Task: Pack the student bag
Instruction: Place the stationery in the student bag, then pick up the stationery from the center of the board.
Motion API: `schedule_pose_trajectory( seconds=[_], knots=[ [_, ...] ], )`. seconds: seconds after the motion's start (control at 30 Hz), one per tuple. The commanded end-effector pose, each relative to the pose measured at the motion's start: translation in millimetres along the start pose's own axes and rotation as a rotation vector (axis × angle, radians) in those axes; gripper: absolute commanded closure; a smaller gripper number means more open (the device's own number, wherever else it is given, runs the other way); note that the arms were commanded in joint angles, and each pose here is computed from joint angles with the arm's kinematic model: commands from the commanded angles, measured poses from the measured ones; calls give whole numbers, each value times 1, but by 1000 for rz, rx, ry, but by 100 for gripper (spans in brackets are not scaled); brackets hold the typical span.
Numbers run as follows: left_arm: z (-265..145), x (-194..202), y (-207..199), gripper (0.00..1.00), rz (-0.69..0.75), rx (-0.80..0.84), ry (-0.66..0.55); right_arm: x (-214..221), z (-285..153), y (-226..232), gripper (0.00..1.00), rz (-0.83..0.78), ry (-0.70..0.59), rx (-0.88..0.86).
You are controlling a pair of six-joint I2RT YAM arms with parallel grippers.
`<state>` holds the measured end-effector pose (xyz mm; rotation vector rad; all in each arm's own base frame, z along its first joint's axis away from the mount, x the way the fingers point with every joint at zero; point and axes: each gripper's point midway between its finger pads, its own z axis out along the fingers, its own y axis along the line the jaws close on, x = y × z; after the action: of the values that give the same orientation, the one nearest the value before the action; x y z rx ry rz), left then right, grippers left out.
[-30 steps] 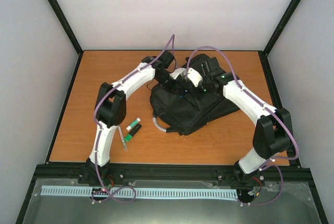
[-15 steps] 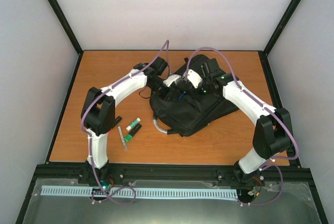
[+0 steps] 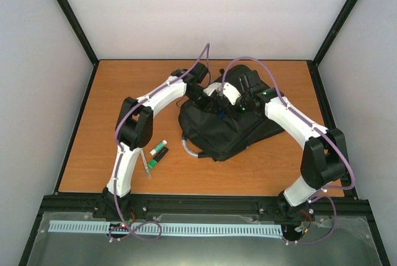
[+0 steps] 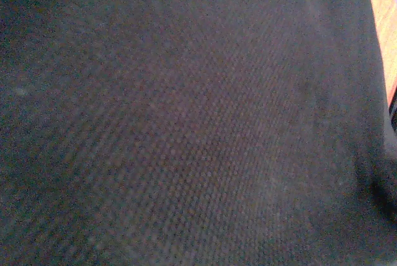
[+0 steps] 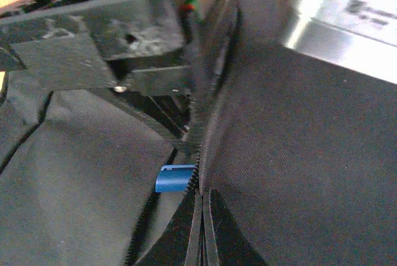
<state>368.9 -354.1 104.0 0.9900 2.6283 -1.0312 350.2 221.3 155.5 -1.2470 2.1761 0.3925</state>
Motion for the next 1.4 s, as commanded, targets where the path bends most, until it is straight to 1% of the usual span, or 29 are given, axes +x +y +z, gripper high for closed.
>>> schedule_pose_trajectory(
  seconds=[0.0,0.07,0.13,0.3,0.43,0.6,0.67,0.7,0.77,0.8,0.83,0.87,0.9,0.93,0.97,1.03,1.07,1.13,1.17,1.2,1.27,1.3,1.33,1.37],
  knots=[
    [-20,-54,-4,97,95,-30,-124,-9,-11,14,97,-24,-43,-33],
    [-26,-60,-7,97,118,-44,-142,-8,-11,14,97,-24,-40,-30],
    [-28,-55,-7,97,121,-51,-130,-7,-11,14,97,-25,-38,-29],
    [-30,-20,-12,94,92,-33,-70,-5,-10,15,97,-25,-40,-29],
    [-47,5,-28,91,111,-23,-50,-6,-10,13,97,-26,-41,-23],
    [-72,32,-42,85,159,-59,-34,-6,-10,16,97,-33,-47,-39],
    [-83,43,-44,84,171,-97,-37,-2,-7,19,97,-30,-43,-53],
    [-92,43,-44,83,183,-132,-57,-2,-7,20,97,-28,-45,-59],
    [-113,45,-39,83,189,-238,-109,0,-4,23,97,-20,-42,-75],
    [-130,43,-38,82,192,-290,-157,1,-3,24,97,-17,-40,-80],
    [-144,42,-35,75,174,-329,-212,2,-1,25,97,-14,-37,-87],
    [-159,42,-34,58,162,-367,-273,3,0,26,97,-11,-34,-93],
    [-170,43,-28,38,145,-420,-329,4,3,26,97,-6,-29,-102],
    [-174,44,-27,16,127,-439,-371,5,5,28,97,-1,-27,-108],
    [-177,45,-20,3,97,-473,-398,7,9,29,97,4,-23,-115],
    [-174,46,-4,0,11,-523,-390,13,16,32,97,10,-8,-115],
    [-169,48,5,0,-32,-534,-359,19,20,35,97,13,5,-116],
    [-158,54,17,0,-97,-514,-301,29,25,43,96,21,22,-130],
    [-157,55,19,0,-104,-494,-305,34,27,47,94,23,29,-139],
    [-159,57,20,0,-104,-485,-314,39,28,51,88,28,37,-144],
    [-162,61,23,0,-99,-493,-304,42,28,51,64,40,43,-137],
    [-163,63,24,0,-93,-501,-295,40,26,49,56,40,40,-126],
    [-164,66,26,0,-86,-516,-290,37,24,47,51,36,33,-113],
    [-166,68,28,0,-83,-536,-292,33,21,45,50,27,24,-98]
  ],
)
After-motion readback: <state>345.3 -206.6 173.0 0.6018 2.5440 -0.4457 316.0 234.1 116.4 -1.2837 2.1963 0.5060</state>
